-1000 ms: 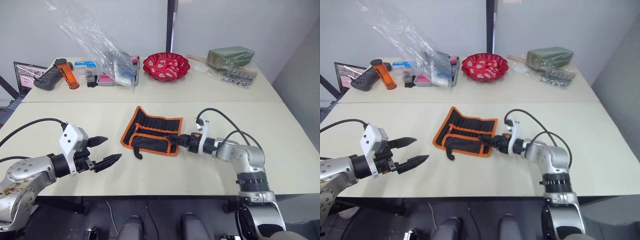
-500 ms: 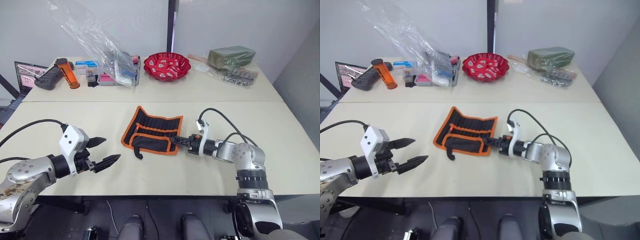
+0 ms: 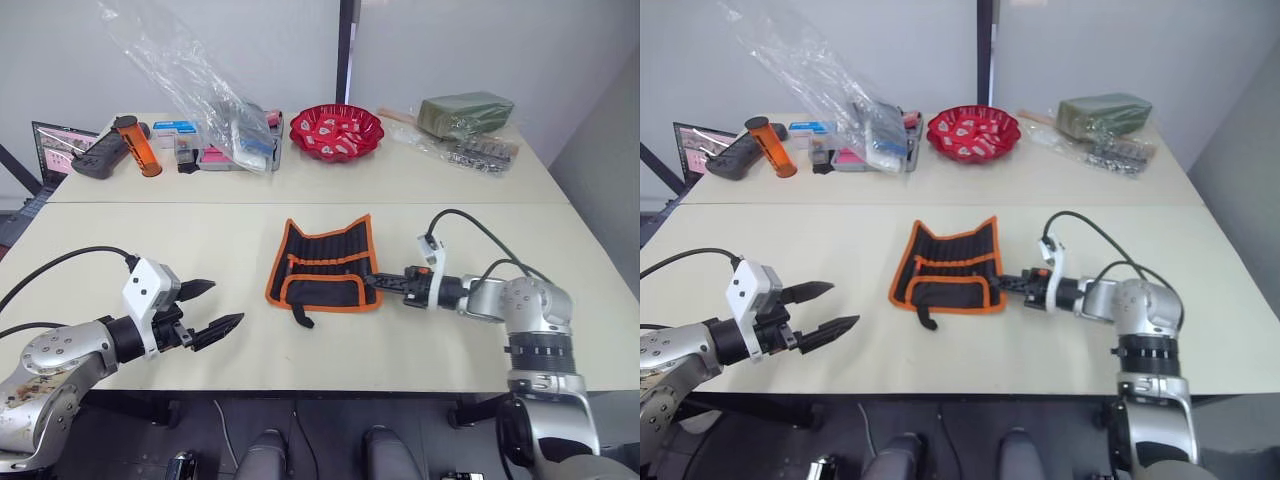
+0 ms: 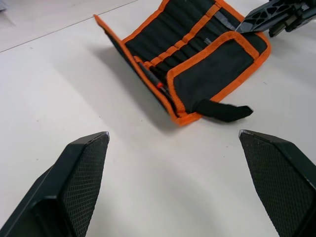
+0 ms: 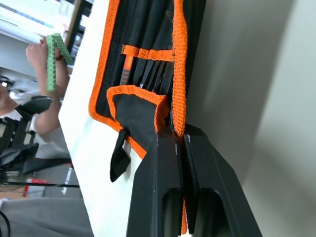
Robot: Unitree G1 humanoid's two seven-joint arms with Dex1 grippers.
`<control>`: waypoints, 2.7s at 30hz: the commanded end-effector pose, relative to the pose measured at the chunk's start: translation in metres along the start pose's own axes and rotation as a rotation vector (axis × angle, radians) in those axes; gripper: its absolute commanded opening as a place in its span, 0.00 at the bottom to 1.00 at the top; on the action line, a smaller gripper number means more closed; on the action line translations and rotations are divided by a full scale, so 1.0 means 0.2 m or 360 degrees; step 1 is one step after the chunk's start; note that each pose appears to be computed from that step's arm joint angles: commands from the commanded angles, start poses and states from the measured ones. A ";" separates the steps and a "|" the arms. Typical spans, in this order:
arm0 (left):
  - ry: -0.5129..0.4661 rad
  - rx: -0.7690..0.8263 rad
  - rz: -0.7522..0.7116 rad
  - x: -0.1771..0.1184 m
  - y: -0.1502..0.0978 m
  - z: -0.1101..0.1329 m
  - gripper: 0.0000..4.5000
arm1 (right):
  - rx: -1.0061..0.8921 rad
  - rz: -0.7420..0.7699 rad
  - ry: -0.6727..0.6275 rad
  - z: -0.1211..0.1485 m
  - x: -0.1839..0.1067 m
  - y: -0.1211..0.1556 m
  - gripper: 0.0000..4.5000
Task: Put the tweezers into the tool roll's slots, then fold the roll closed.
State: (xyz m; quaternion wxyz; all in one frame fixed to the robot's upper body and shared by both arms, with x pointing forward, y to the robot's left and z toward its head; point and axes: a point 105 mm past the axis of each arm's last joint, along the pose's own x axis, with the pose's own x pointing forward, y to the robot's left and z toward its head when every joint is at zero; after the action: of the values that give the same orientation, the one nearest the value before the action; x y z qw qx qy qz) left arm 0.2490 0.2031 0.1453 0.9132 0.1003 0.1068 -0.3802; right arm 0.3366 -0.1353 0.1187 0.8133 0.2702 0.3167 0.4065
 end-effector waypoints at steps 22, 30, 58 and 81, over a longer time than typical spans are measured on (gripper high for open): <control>-0.0014 0.0104 -0.0100 0.07 -0.03 0.02 1.00 | -0.0671 -0.0637 0.0593 0.05 0.21 0.18 0.00; -0.0030 0.0130 -0.0129 0.10 -0.02 0.05 1.00 | -0.0416 -0.0716 0.0461 0.02 0.36 0.18 0.00; -0.0046 0.0131 -0.0172 0.14 -0.03 0.07 1.00 | -0.0276 -0.0476 0.0385 0.17 0.20 0.21 0.72; -0.0030 0.0154 -0.0209 0.15 -0.03 0.06 1.00 | 0.0083 -0.0093 -0.0104 0.11 0.06 0.00 0.72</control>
State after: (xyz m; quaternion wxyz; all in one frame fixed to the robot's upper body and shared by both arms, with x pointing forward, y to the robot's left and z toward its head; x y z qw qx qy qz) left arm 0.2674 0.1755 0.1436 0.8827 0.1222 0.0990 -0.4428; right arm 0.3556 -0.1281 0.1199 0.8284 0.2824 0.3344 0.3496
